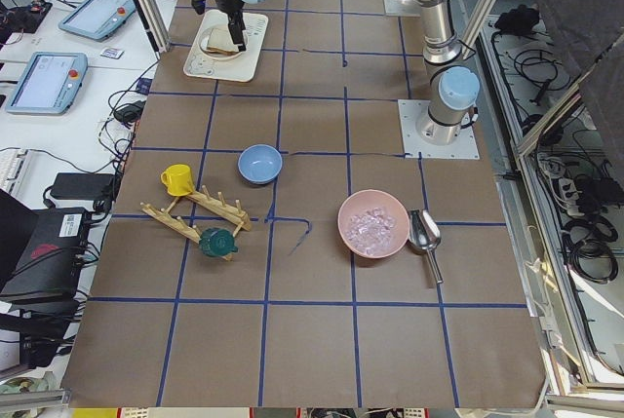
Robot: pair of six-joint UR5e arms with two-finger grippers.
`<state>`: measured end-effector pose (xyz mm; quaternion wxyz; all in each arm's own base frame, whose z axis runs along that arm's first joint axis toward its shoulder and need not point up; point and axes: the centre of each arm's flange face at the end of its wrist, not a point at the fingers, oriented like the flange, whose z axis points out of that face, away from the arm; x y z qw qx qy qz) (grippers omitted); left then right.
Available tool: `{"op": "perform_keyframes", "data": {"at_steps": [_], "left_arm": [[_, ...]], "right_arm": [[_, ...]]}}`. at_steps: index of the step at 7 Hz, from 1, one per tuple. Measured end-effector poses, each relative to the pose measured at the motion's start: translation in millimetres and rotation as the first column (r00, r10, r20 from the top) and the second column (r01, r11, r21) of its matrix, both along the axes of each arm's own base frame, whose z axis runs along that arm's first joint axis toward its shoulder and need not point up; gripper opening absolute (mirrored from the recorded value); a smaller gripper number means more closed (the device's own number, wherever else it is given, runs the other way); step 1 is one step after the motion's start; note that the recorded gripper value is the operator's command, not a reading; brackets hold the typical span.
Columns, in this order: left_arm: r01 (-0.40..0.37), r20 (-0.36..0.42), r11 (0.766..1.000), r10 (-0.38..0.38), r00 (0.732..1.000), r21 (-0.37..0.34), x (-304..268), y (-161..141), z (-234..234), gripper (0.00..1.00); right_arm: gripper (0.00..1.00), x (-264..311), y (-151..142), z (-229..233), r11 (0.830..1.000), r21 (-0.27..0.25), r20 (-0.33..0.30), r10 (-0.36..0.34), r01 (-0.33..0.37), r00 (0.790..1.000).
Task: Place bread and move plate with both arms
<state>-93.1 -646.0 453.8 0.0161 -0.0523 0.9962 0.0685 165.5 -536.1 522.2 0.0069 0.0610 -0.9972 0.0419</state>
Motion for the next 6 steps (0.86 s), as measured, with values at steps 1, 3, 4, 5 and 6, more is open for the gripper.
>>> {"op": "perform_keyframes", "data": {"at_steps": [1, 3, 4, 5, 6], "left_arm": [[0.006, 0.006, 1.000, -0.006, 1.000, 0.007, 6, 25, 13, 1.00], [-0.002, 0.001, 1.000, 0.002, 1.000, -0.011, 3, 75, 34, 1.00], [-0.007, -0.022, 0.999, 0.007, 1.000, -0.032, -1, 91, 35, 1.00], [-0.013, -0.041, 0.998, 0.010, 0.999, -0.059, -5, 102, 30, 1.00], [-0.013, -0.050, 0.996, 0.009, 0.999, -0.085, -6, 111, 28, 1.00]], "right_arm": [[1.00, 0, 0, 0, 1.000, -0.001, 0.000, 0.000, 0.000, 1.000], [1.00, 0, 0, 0, 1.000, -0.003, 0.000, 0.000, 0.000, 1.000], [1.00, 0, 0, 0, 1.000, -0.004, 0.000, 0.000, 0.000, 1.000], [1.00, 0, 0, 0, 1.000, -0.004, 0.000, 0.000, 0.000, 1.000], [1.00, 0, 0, 0, 1.000, -0.004, 0.000, 0.000, 0.000, 1.000]]}}
